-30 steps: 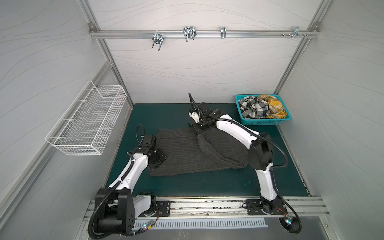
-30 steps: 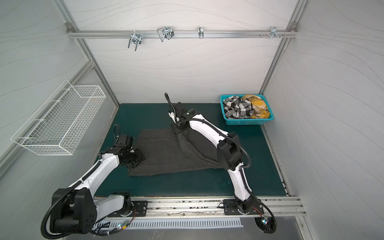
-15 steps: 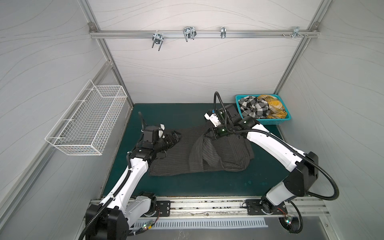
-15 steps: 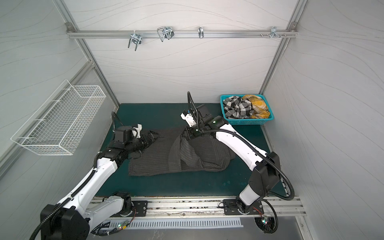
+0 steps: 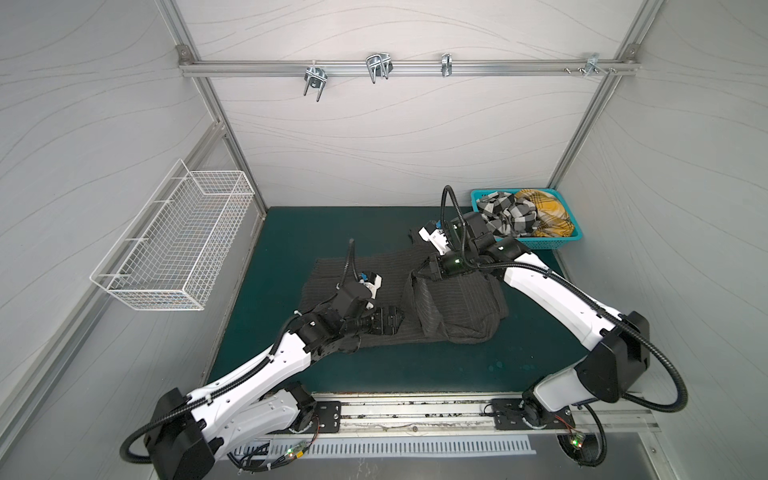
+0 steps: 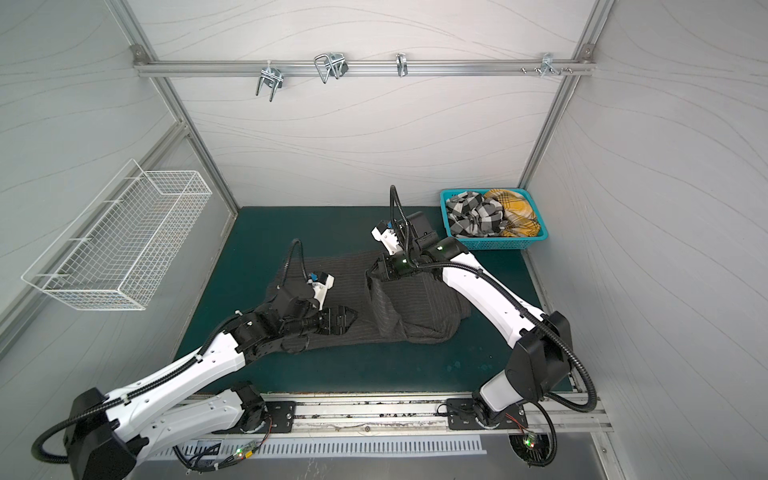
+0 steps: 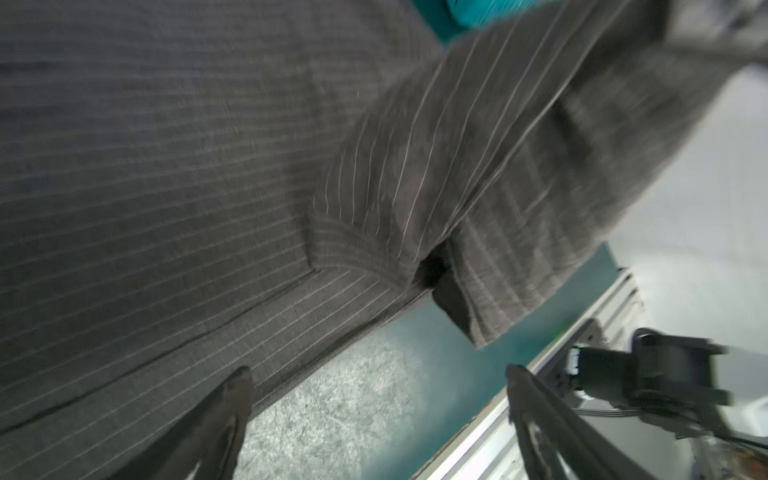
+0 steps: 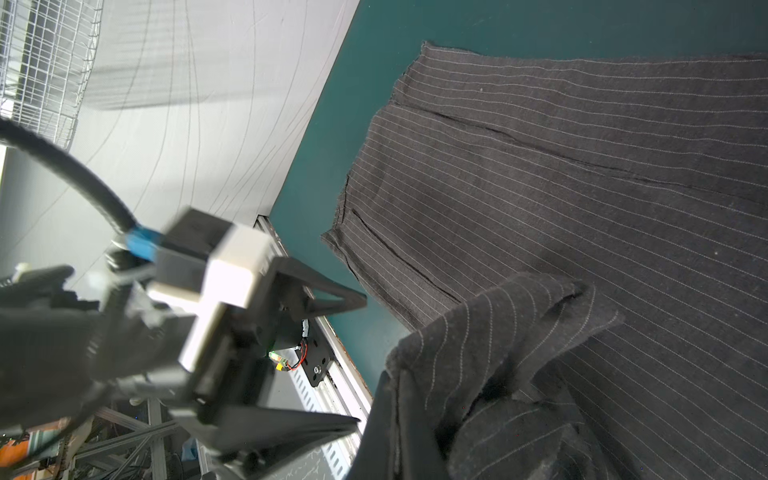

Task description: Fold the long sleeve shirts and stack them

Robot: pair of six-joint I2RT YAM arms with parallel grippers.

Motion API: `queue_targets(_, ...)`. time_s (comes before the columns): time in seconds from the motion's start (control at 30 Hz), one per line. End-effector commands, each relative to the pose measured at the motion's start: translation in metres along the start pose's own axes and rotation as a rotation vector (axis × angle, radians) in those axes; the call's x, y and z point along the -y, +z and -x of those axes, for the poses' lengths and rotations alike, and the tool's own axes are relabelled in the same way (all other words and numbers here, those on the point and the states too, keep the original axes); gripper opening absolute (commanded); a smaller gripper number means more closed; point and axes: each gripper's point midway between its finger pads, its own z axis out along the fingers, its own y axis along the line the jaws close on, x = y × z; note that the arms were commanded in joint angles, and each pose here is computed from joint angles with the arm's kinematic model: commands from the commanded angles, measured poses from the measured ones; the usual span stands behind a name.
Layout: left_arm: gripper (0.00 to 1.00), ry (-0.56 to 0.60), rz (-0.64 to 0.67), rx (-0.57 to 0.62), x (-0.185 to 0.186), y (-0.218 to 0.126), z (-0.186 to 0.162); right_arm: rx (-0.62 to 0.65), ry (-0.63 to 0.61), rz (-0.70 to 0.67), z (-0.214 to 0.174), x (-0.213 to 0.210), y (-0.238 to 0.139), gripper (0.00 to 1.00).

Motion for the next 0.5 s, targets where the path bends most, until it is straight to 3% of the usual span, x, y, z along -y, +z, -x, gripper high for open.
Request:
queue_targets(0.0, 0.9, 0.026, 0.11, 0.013, -0.011, 0.009, 0.01, -0.023, 0.06, -0.058, -0.002, 0.025, 0.006, 0.0)
queue_targets(0.23, 0.9, 0.123, 0.134, -0.067, 0.008, 0.05, 0.008, -0.072, 0.319, -0.199, -0.02, 0.126, 0.021, 0.0)
queue_targets(0.4, 0.87, 0.182, 0.153, -0.117, 0.02, 0.079, 0.011, -0.111, 0.399, -0.236, -0.038, 0.163, 0.032, 0.0)
queue_targets(0.47, 0.85, 0.178, 0.166, -0.134, 0.019, 0.088, 0.011, -0.113, 0.41, -0.266, -0.042, 0.167, 0.029, 0.24)
